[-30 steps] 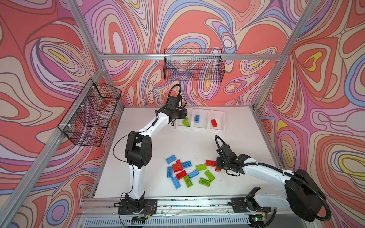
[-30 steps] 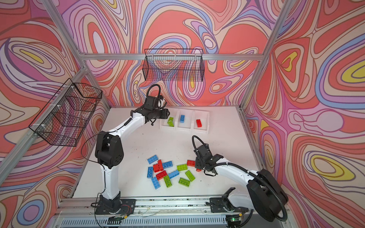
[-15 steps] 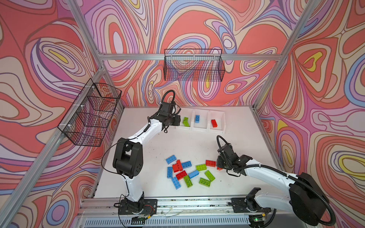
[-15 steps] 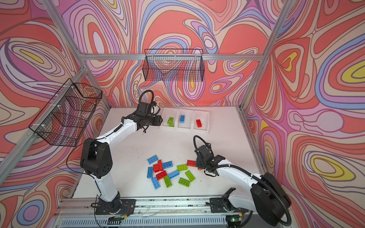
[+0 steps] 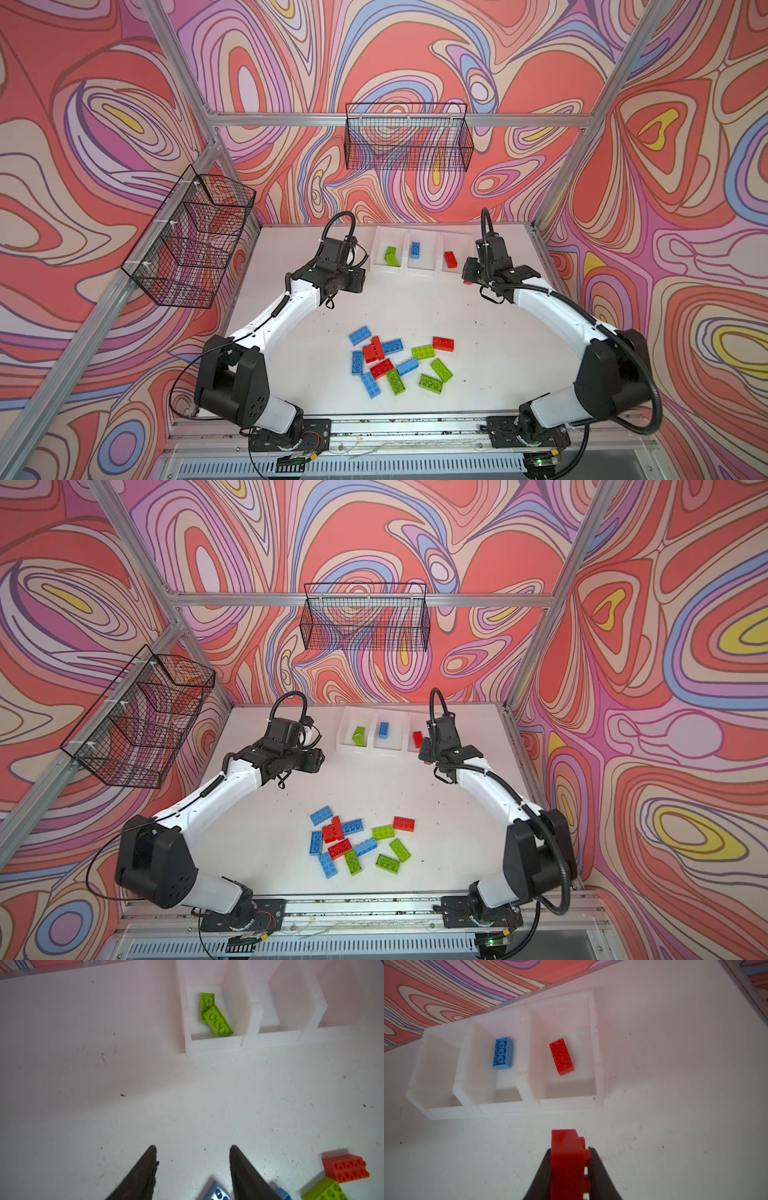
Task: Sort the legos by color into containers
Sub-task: 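Release the red brick in the farthest bin while the left reaches the pile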
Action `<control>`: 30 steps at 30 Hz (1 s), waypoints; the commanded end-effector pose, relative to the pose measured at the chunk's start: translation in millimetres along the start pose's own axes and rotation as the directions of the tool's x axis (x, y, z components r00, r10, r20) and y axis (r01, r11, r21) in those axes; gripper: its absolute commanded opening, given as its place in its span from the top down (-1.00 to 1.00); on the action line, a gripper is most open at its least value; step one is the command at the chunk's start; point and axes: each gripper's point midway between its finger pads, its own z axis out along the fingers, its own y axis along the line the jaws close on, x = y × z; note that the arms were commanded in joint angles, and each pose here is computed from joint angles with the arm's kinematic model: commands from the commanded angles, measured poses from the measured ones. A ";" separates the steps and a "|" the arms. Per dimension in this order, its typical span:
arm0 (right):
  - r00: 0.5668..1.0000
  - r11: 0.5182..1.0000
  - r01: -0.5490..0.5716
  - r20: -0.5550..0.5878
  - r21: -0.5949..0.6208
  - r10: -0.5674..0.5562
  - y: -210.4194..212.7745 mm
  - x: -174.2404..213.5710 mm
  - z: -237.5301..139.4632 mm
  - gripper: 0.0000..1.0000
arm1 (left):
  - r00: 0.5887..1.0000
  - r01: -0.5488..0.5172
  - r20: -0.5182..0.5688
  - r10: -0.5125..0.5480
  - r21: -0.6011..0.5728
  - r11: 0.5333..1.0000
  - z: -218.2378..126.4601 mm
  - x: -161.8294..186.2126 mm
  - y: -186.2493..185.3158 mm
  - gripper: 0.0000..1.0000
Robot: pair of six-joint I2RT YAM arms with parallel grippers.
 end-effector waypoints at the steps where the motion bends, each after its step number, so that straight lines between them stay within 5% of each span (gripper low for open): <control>1: 0.995 0.995 0.100 -0.015 -0.025 -0.100 9.7 -14.7 29.9 0.78 | 0.997 -0.038 -0.074 0.038 0.003 0.999 -7.4 32.5 2.7 -0.20; 13: 0.983 0.978 0.182 -0.057 0.098 -0.177 -11.9 -36.5 126.2 0.78 | 0.976 -0.166 -0.131 0.171 0.052 0.985 -16.0 68.5 0.7 -0.25; 30: 0.960 0.947 0.280 -0.077 0.159 -0.271 -18.7 -56.9 170.5 0.56 | 0.932 -0.312 -0.147 0.331 0.138 0.940 -16.0 92.5 -7.6 -0.27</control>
